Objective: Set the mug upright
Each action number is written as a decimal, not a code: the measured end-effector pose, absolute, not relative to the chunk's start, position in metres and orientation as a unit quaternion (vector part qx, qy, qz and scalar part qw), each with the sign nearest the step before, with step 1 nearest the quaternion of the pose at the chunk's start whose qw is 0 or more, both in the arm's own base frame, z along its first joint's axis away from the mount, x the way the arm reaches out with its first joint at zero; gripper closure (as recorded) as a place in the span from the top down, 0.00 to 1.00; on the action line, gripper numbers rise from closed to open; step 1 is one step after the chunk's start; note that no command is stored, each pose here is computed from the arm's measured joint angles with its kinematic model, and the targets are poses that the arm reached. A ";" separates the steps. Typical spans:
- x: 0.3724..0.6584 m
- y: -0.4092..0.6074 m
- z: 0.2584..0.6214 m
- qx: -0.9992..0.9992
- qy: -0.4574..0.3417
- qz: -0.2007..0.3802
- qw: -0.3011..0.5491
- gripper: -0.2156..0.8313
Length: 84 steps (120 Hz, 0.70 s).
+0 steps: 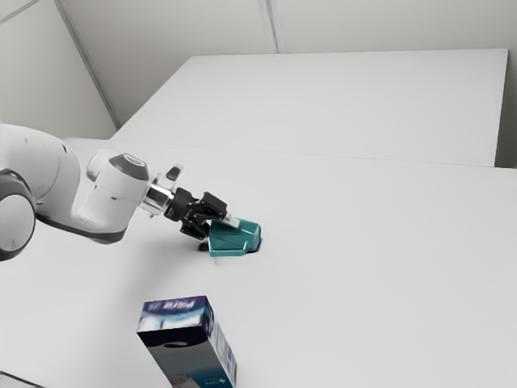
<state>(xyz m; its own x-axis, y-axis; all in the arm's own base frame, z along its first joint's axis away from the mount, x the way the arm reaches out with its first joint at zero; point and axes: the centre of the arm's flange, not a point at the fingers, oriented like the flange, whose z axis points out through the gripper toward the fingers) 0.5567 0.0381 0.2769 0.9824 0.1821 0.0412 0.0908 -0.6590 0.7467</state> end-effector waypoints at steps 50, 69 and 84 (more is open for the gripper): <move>0.558 0.035 0.281 0.902 0.067 0.073 0.420 0.28; 0.560 0.032 0.289 0.899 0.060 0.082 0.427 0.17; 0.561 0.030 0.300 0.896 0.052 0.092 0.430 0.10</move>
<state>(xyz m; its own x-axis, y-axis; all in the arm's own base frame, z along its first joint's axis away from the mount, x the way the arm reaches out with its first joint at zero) 0.5615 0.0296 0.3003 0.9776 0.1725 0.1205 0.0138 -0.6241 0.7812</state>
